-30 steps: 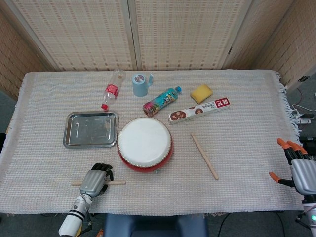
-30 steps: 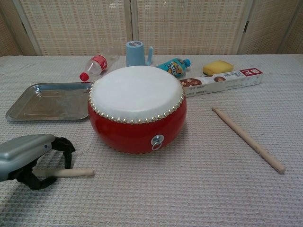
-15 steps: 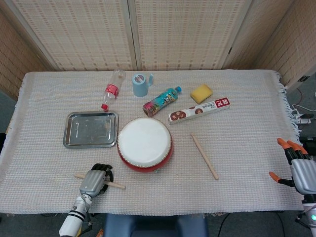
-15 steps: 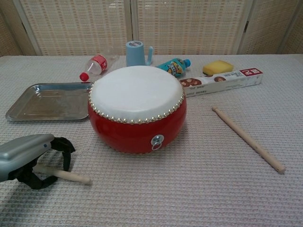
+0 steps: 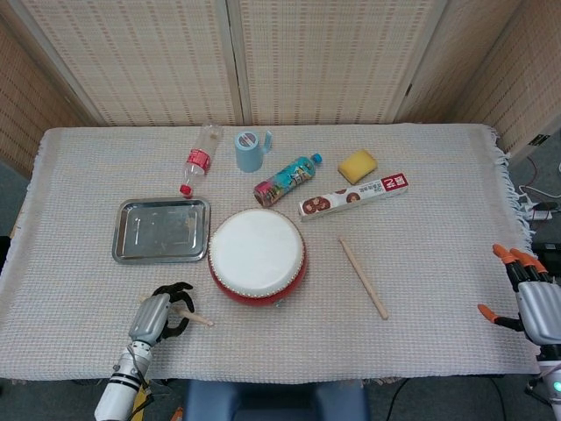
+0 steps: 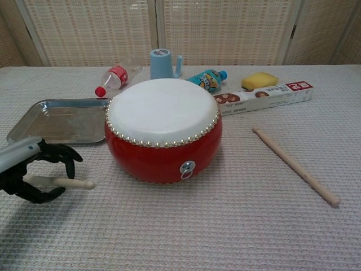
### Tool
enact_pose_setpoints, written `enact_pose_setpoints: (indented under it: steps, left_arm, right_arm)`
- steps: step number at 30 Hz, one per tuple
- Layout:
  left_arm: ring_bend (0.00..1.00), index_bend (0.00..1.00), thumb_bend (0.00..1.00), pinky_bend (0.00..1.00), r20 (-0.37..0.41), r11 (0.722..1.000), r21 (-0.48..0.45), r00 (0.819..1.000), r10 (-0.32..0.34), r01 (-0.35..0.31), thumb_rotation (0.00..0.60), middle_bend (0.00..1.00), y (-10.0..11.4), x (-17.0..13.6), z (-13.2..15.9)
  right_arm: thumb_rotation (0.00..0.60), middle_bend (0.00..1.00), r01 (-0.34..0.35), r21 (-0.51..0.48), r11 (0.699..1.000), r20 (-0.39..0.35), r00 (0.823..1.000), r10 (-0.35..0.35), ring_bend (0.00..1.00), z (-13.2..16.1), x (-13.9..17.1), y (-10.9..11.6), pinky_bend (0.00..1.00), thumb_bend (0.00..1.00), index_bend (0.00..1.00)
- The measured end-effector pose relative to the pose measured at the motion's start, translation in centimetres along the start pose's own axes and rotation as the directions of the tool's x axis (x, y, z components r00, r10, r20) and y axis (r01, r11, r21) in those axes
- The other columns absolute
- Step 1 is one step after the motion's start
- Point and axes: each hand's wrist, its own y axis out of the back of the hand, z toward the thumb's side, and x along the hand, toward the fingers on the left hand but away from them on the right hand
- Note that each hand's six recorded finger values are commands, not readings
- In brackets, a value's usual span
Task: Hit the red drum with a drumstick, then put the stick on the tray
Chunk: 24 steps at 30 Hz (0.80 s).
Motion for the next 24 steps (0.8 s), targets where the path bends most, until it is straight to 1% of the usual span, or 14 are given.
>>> enact_pose_setpoints:
  steps: [2, 5, 6, 8, 9, 11, 12, 15, 18, 21, 24]
  left_arm:
    - [0.2, 0.58, 0.38, 0.16, -0.003, 0.997, -0.07, 1.0, 0.031, -0.031, 0.6, 0.33, 0.9, 0.0, -0.1]
    - [0.21, 0.58, 0.37, 0.16, -0.007, 0.974, -0.215, 0.998, 0.069, -0.069, 0.6, 0.33, 2.6, 0.0, -0.5]
    - [0.21, 0.58, 0.37, 0.17, -0.008, 0.957, -0.278, 0.997, 0.08, -0.079, 0.6, 0.33, 3.2, 0.0, -0.8]
    - [0.21, 0.59, 0.37, 0.17, -0.01, 0.925, -0.37, 0.996, 0.092, -0.09, 0.6, 0.34, 4.2, 0.0, -1.1]
    - [0.22, 0.59, 0.37, 0.17, -0.012, 0.899, -0.427, 0.995, 0.098, -0.094, 0.6, 0.34, 4.9, 0.0, -1.4]
    - [0.22, 0.59, 0.38, 0.17, -0.014, 0.859, -0.503, 0.994, 0.105, -0.098, 0.6, 0.35, 5.8, 0.0, -1.8]
    - [0.22, 0.59, 0.38, 0.17, -0.015, 0.832, -0.545, 0.994, 0.107, -0.098, 0.6, 0.35, 6.5, 0.0, -2.0]
    - [0.22, 0.59, 0.38, 0.18, -0.014, 0.779, -0.622, 0.996, 0.092, -0.081, 0.6, 0.35, 7.9, 0.0, -2.7]
    - [0.22, 0.59, 0.38, 0.18, -0.01, 0.736, -0.675, 0.998, 0.06, -0.051, 0.6, 0.35, 9.0, 0.1, -3.2]
    - [0.22, 0.58, 0.38, 0.18, 0.0, 0.701, -0.713, 1.0, 0.015, -0.011, 0.6, 0.35, 9.9, 0.0, -3.5]
    - [0.22, 0.58, 0.38, 0.18, 0.012, 0.676, -0.736, 0.999, -0.039, 0.035, 0.6, 0.34, 10.5, 0.0, -3.9]
  right_arm:
    - [0.6, 0.14, 0.015, -0.004, 1.0, -0.005, 1.0, -0.015, 0.01, 0.1, -0.1, 0.5, 0.11, 0.16, 0.05]
    - [0.6, 0.14, 0.037, -0.011, 0.999, -0.011, 0.999, -0.037, 0.01, 0.3, -0.2, 1.6, 0.11, 0.16, 0.05]
    - [0.6, 0.14, 0.043, -0.009, 0.999, -0.012, 0.999, -0.043, 0.01, 0.3, -0.2, 2.0, 0.11, 0.16, 0.04]
    - [0.6, 0.14, 0.049, -0.001, 0.999, -0.013, 0.999, -0.049, 0.01, 0.4, -0.3, 2.5, 0.11, 0.16, 0.04]
    - [0.6, 0.14, 0.052, 0.005, 0.999, -0.014, 0.999, -0.052, 0.01, 0.5, -0.3, 2.9, 0.11, 0.16, 0.04]
    - [0.6, 0.14, 0.058, 0.014, 0.998, -0.016, 0.998, -0.058, 0.0, 0.7, -0.4, 3.4, 0.11, 0.16, 0.04]
    - [0.6, 0.14, 0.063, 0.019, 0.998, -0.017, 0.998, -0.062, 0.0, 0.8, -0.4, 3.7, 0.11, 0.16, 0.04]
    - [0.6, 0.14, 0.069, 0.031, 0.997, -0.017, 0.998, -0.068, 0.0, 1.0, -0.5, 4.2, 0.11, 0.16, 0.04]
    - [0.6, 0.14, 0.068, 0.036, 0.997, -0.014, 0.998, -0.067, 0.0, 1.1, -0.5, 4.4, 0.11, 0.16, 0.04]
    - [0.6, 0.14, 0.065, 0.038, 0.997, -0.01, 0.998, -0.065, 0.0, 1.1, -0.5, 4.4, 0.11, 0.16, 0.04]
    - [0.6, 0.14, 0.062, 0.037, 0.997, -0.006, 0.998, -0.062, 0.0, 1.0, -0.5, 4.2, 0.11, 0.16, 0.04]
